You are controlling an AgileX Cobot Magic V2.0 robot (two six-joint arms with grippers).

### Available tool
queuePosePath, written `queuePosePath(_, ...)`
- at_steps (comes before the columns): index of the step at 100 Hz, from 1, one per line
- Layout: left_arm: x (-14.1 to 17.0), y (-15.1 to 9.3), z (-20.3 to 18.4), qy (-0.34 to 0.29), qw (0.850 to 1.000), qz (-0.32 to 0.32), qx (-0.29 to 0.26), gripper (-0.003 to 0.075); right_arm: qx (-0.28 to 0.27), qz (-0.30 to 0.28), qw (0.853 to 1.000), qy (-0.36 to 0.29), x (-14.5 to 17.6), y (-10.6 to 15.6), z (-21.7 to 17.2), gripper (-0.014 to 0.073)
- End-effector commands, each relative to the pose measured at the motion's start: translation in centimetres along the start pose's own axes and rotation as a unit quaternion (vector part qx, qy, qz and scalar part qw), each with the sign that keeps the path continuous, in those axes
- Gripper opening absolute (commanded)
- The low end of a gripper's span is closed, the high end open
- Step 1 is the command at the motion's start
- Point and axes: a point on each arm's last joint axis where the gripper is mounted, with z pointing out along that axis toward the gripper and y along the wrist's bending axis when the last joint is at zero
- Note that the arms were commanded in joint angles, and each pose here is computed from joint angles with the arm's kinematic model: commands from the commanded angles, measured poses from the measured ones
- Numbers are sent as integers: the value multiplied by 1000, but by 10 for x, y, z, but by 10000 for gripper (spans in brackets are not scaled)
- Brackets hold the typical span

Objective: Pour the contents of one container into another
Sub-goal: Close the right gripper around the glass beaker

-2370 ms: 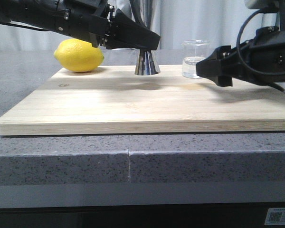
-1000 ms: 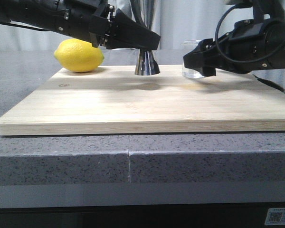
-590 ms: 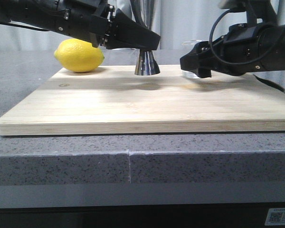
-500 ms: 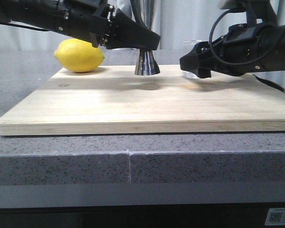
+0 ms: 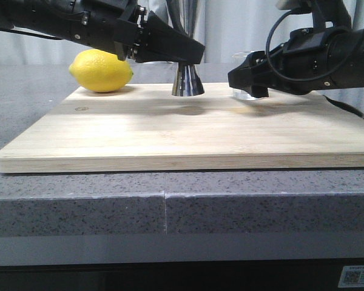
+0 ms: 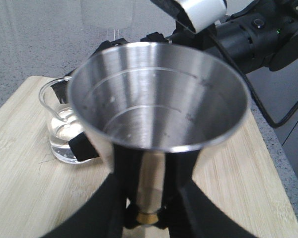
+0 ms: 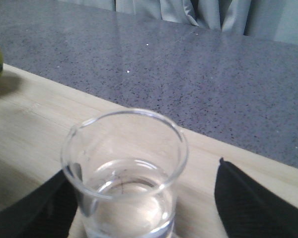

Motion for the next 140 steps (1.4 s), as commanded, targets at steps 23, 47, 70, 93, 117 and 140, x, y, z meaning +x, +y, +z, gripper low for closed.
queuePosePath(23, -34, -9, -11, -56, 998, 24, 12, -10, -8, -11, 998, -63, -27, 1, -3, 443)
queuePosePath(47, -34, -9, -11, -56, 998, 24, 12, -10, -11, -11, 998, -63, -27, 1, -3, 418)
queuePosePath(70, -34, -9, -11, -56, 998, 24, 12, -10, -12, -10, 998, -62, -27, 1, -3, 418)
queuePosePath(93, -34, -9, -11, -56, 998, 24, 12, -10, -13, -8, 998, -61, -27, 2, -3, 416)
queuePosePath(117, -34, -9, -11, -57, 998, 24, 12, -10, -13, -7, 998, -61, -27, 2, -3, 415)
queuePosePath(140, -34, -9, -11, -57, 998, 24, 15, -10, -13, -7, 998, -61, -27, 2, -3, 415)
